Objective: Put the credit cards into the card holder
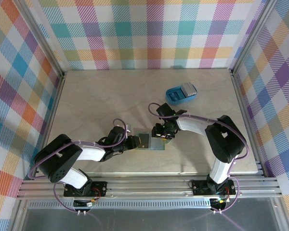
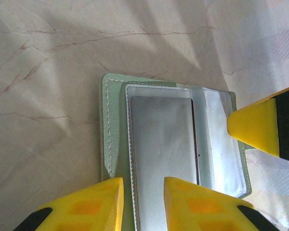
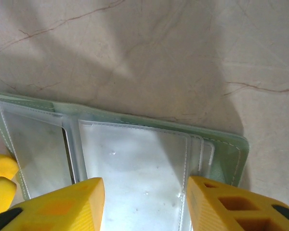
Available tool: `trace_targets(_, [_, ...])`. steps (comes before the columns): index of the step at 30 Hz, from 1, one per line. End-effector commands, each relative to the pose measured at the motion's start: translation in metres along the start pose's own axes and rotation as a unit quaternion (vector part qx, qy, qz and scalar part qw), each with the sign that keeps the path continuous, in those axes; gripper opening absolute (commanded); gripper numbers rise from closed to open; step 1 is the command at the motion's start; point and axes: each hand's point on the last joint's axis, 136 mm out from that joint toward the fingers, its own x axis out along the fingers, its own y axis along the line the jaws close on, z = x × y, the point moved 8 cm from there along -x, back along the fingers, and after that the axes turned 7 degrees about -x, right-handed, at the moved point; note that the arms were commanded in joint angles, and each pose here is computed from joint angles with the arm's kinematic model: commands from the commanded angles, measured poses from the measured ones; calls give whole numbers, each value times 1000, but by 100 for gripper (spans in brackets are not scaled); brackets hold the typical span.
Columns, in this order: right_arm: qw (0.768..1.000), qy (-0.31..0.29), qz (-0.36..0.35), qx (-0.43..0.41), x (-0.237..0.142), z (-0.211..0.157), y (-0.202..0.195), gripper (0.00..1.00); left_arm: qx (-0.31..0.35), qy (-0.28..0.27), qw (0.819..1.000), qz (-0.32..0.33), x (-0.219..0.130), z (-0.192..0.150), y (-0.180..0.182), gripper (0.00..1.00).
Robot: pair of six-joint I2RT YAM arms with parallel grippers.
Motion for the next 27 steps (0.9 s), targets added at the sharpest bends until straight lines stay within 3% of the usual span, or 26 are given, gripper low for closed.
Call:
trace_targets(1, [999,22,33,7,14,-3,2,50,7,6,1000,13,4,-3,3,28])
trace_targets(9, [991,13,134,18,11,2,22,43,4,7,1000,11,4,-4,4,28])
trace_targets(27, [995,-14,102,0,-13,-3,23,43,3,5,1000,9,4,-5,4,28])
